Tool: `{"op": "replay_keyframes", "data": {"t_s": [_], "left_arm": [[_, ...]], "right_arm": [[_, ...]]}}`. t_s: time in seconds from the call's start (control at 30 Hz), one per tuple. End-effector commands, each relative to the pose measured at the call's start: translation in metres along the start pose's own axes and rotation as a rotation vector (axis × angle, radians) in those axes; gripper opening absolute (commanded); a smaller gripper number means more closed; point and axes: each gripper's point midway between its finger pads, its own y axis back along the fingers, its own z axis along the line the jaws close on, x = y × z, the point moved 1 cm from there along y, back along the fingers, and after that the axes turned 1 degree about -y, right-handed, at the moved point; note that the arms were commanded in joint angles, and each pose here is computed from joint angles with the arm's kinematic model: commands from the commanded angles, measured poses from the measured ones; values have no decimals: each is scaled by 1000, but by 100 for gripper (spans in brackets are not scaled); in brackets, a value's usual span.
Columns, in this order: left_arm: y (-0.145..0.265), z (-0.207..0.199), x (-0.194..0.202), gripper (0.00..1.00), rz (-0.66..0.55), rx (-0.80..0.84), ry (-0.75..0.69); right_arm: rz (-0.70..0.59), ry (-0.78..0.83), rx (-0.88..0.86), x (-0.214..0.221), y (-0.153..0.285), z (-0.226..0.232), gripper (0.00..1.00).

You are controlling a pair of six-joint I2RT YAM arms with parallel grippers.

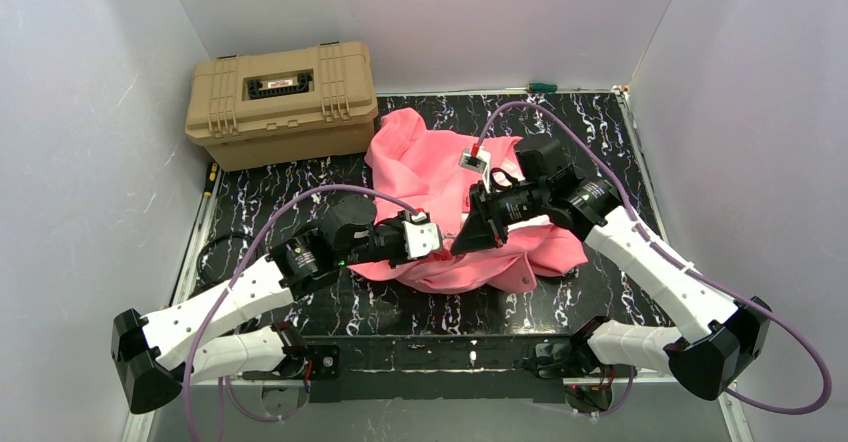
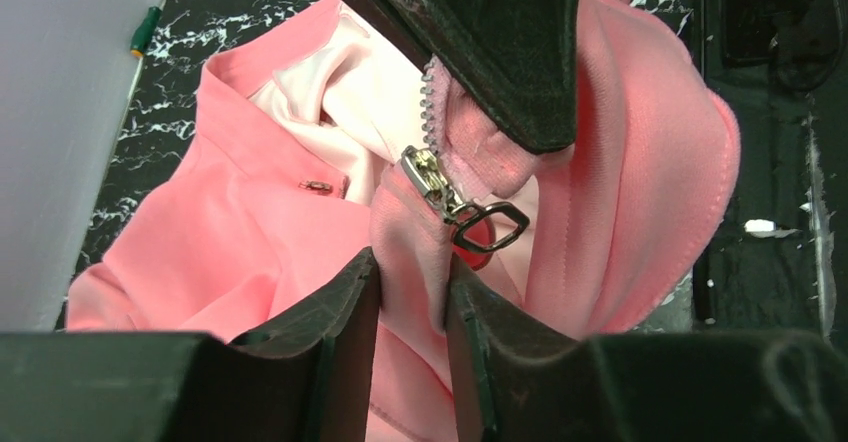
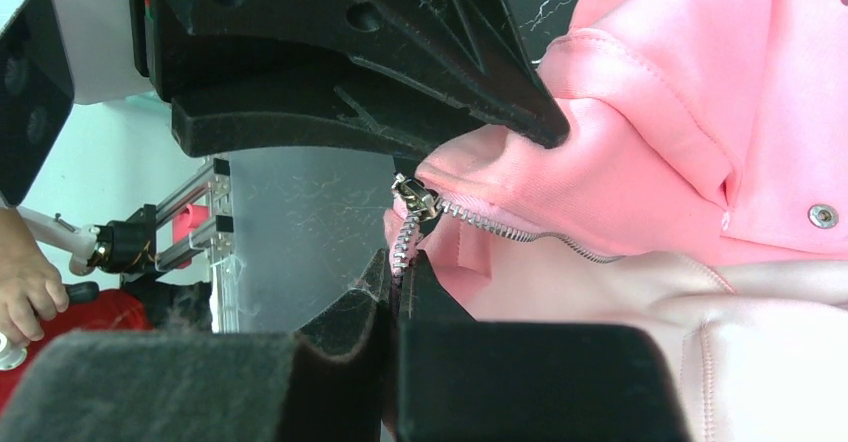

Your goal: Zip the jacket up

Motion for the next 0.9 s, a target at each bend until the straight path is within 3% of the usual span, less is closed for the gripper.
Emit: {"op": "replay_keyframes", "data": {"t_s": [0.0, 0.07, 0.13, 0.47, 0.87], "left_arm": [[6, 3, -16, 20, -51, -10, -41], [7, 5, -19, 7, -65, -17, -56], [8, 7, -21, 2, -70, -25, -71], [20, 10, -38, 0, -192, -65, -228], [16, 3, -41, 1, -227, -7, -442]], "right_arm": [[-37, 35, -39, -5, 5, 11, 1], [-39, 29, -45, -4, 4, 10, 1], [-43, 23, -50, -3, 4, 9, 1], [-88, -19, -113, 1, 5, 6, 1], [-126, -22, -208, -5, 10, 21, 1]]}}
